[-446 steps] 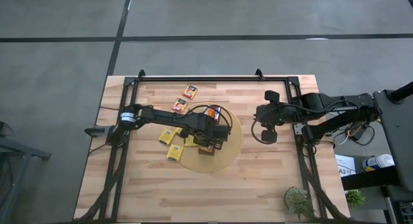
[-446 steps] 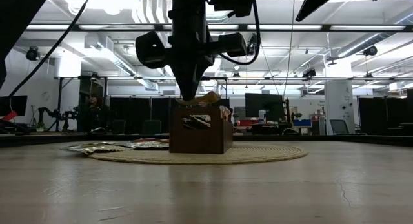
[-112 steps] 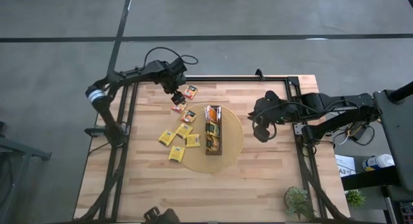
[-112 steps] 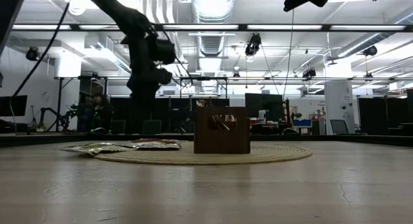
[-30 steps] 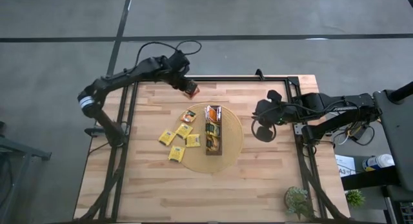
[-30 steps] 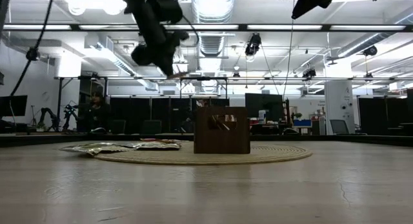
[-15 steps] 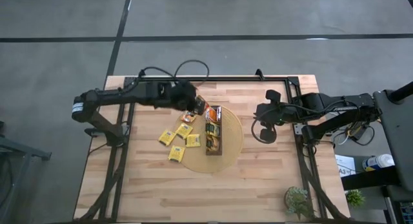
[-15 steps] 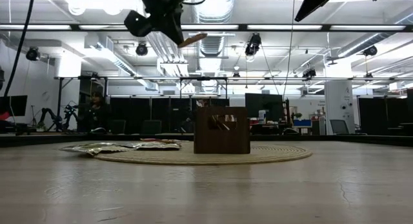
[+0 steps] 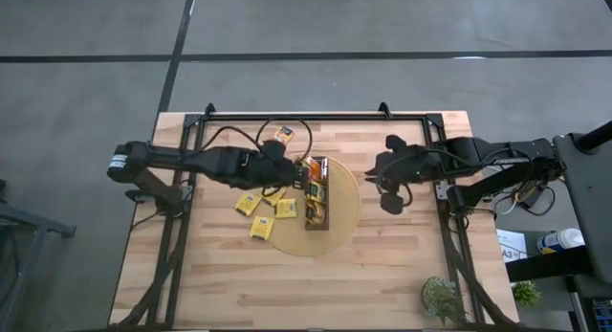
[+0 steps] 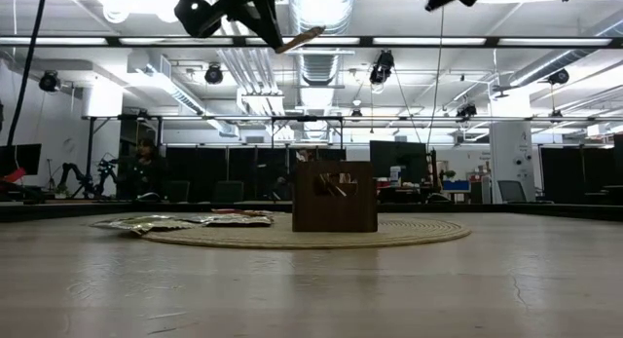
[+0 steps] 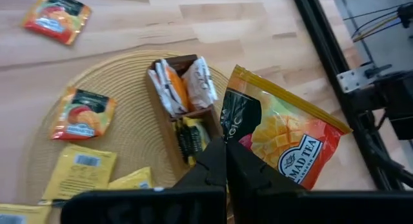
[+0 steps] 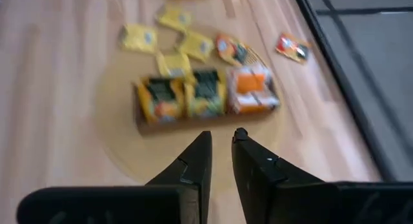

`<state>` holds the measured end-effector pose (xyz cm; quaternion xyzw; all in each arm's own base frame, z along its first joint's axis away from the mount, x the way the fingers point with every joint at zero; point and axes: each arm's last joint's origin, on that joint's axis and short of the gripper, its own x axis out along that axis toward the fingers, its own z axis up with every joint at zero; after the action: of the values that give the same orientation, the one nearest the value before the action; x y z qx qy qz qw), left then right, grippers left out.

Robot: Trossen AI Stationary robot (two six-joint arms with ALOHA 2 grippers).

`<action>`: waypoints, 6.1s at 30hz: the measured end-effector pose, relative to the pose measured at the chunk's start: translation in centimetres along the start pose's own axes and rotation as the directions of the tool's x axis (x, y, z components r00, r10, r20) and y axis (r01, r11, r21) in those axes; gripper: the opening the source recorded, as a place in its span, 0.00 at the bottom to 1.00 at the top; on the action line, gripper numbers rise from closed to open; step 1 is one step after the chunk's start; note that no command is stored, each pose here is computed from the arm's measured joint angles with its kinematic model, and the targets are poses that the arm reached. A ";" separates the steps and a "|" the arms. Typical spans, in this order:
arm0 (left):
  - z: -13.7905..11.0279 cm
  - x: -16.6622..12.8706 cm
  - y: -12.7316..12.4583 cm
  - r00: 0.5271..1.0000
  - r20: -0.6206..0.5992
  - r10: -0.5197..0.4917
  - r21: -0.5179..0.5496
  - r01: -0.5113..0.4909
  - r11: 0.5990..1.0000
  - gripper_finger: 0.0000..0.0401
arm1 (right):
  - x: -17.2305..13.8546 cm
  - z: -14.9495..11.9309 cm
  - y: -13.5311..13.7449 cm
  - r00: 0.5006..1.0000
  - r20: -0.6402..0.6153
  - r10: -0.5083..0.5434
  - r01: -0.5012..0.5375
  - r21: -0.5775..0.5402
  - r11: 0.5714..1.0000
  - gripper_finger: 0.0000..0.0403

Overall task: Pick & Place Tea
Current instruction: Put the middle orange tea bag into the bottom section of the wooden organizer

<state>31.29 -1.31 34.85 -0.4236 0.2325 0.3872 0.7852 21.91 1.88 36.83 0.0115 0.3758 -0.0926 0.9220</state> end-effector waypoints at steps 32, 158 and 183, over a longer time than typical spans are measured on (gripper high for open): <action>0.1 1.3 -2.3 0.986 0.064 -0.154 0.293 0.129 0.948 0.00 | 7.0 3.6 -1.0 0.987 0.116 0.111 -0.156 0.530 0.834 0.48; -2.3 5.8 -2.7 0.902 -0.404 -0.153 -0.098 0.124 0.987 0.00 | -4.7 0.6 -5.0 0.963 0.268 -0.037 -0.029 0.238 0.971 0.52; -5.4 11.3 -1.8 0.879 -0.476 0.034 -0.113 -0.100 0.989 0.00 | -3.0 -1.1 -4.9 0.993 0.109 -0.045 0.026 0.167 0.986 0.51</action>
<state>39.22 -1.81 25.05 -0.5485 0.4050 0.3139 0.6608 18.18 -2.31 38.41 0.0758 0.3145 -0.1404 0.9357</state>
